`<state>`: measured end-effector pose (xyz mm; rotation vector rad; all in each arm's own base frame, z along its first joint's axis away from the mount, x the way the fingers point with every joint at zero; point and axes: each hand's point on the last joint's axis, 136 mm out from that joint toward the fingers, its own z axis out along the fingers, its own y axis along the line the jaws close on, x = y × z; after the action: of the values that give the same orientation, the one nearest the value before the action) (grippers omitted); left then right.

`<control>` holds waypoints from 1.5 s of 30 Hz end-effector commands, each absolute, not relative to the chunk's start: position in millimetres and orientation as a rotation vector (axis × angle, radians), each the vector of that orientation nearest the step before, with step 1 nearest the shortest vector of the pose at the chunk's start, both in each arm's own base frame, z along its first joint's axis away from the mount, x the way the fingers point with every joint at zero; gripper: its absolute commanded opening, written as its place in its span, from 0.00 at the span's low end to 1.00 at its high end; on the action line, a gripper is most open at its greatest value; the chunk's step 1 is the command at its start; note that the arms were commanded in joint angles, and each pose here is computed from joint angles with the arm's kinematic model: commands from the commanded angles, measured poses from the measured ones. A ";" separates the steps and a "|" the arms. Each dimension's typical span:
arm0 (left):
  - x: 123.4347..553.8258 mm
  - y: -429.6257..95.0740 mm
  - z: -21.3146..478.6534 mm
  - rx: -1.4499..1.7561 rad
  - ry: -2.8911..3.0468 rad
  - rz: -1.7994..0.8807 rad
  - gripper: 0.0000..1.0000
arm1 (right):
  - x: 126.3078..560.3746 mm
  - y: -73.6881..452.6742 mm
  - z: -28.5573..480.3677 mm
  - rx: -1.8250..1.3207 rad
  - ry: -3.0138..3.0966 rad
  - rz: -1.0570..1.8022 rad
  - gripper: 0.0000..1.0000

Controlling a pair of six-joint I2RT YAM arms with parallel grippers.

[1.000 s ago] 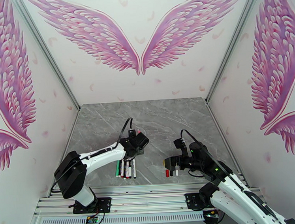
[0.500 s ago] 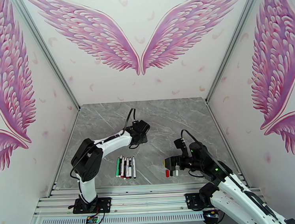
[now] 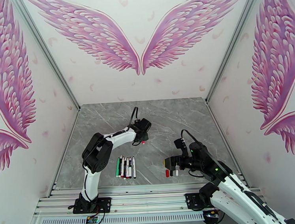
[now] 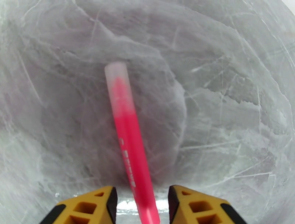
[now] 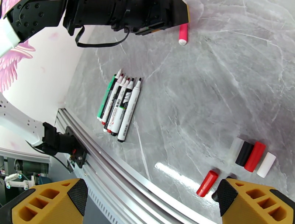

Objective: Open the pen caps

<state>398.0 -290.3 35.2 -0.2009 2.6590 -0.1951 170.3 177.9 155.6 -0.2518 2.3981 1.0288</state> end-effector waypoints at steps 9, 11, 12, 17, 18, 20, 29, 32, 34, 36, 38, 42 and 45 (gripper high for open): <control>415.5 -298.0 22.6 -0.260 2.662 -0.228 0.37 | 178.4 181.4 155.4 -0.219 2.377 1.037 0.99; 415.0 -295.9 19.3 -0.267 2.667 -0.217 0.36 | 178.2 180.7 154.1 -0.217 2.379 1.032 0.99; 414.4 -294.9 17.8 -0.267 2.671 -0.207 0.36 | 177.8 180.2 152.7 -0.216 2.382 1.029 0.99; 411.4 -287.0 12.9 -0.263 2.684 -0.147 0.33 | 177.1 179.4 149.4 -0.213 2.386 1.026 0.99; 411.7 -286.5 12.8 -0.260 2.685 -0.140 0.32 | 177.2 179.2 149.2 -0.213 2.387 1.023 0.99; 411.4 -284.5 10.9 -0.255 2.690 -0.115 0.30 | 177.6 179.0 149.9 -0.211 2.384 1.022 0.99; 405.8 -272.7 3.0 -0.220 2.714 -0.020 0.23 | 176.3 176.3 152.2 -0.218 2.390 1.001 0.99; 404.5 -271.4 15.8 -0.185 2.685 -0.052 0.23 | 174.0 174.3 151.4 -0.220 2.391 0.993 0.99; 402.1 -275.0 29.7 -0.142 2.655 -0.116 0.23 | 172.7 173.9 150.9 -0.219 2.392 0.996 0.99; 399.8 -278.8 45.3 -0.100 2.618 -0.174 0.23 | 172.2 174.5 150.0 -0.217 2.397 1.001 0.99; 393.3 -279.4 55.8 -0.057 2.591 -0.218 0.23 | 173.7 175.6 152.2 -0.200 2.395 1.013 0.99; 373.3 -276.8 67.8 0.001 2.543 -0.334 0.23 | 179.5 179.6 153.2 -0.114 2.384 1.067 0.99; 355.1 -276.9 78.5 0.060 2.498 -0.428 0.23 | 184.6 180.8 148.8 -0.037 2.379 1.094 0.95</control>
<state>359.1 -261.5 50.4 -0.0261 2.5995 -0.2762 178.9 177.9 150.7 -0.1216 2.3915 1.0580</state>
